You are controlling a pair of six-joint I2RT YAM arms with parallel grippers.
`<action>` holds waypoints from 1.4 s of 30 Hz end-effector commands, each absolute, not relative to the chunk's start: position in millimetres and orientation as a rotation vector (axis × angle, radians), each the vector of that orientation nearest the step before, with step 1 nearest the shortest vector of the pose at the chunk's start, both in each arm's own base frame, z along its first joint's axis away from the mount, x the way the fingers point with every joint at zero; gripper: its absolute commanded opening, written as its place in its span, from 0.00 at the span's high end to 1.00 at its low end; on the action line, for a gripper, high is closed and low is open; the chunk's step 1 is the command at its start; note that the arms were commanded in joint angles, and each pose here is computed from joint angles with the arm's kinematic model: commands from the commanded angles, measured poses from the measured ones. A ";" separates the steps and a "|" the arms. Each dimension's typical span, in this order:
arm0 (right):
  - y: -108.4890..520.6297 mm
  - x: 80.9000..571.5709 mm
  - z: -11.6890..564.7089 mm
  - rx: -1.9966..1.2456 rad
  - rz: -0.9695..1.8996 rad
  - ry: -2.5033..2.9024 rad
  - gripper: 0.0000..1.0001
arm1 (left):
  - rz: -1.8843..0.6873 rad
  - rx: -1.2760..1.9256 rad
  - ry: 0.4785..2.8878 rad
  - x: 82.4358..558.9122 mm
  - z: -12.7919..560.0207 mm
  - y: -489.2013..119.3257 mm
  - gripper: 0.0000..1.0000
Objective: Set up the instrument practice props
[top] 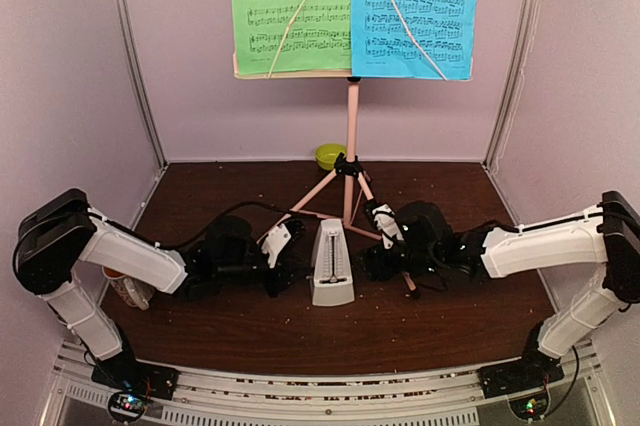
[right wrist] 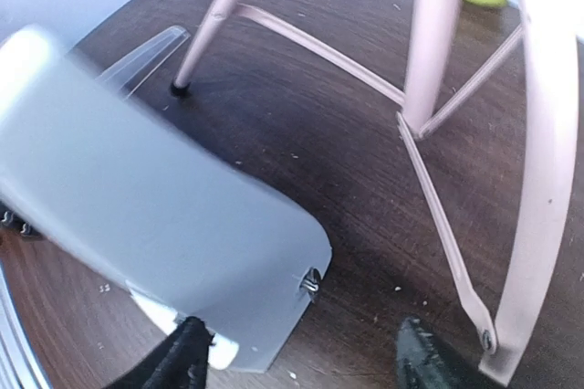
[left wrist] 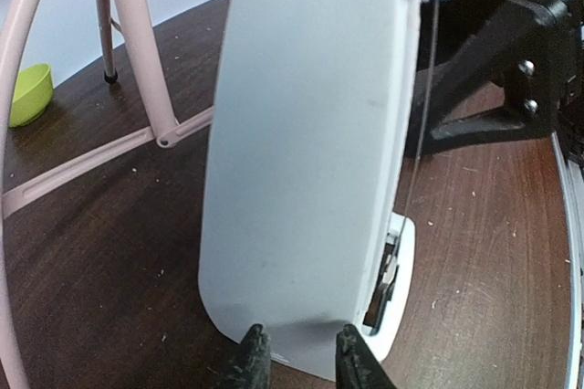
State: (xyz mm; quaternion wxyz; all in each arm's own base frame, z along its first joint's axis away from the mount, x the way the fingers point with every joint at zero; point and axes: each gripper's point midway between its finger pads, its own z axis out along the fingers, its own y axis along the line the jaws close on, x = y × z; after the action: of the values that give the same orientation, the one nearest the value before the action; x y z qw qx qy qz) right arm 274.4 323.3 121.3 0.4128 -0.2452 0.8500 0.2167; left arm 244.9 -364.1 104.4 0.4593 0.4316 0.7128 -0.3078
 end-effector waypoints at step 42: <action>365.1 274.8 176.8 -0.549 0.871 1.961 0.44 | -0.791 0.975 1.592 257.9 159.7 -371.2 0.74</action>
State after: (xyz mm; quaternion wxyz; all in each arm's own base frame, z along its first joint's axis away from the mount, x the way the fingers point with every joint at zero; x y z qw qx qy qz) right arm 264.9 365.5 169.6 0.4300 -0.2411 0.7934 0.3570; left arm 247.9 -366.8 139.0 0.4978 0.4215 0.6836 -0.3275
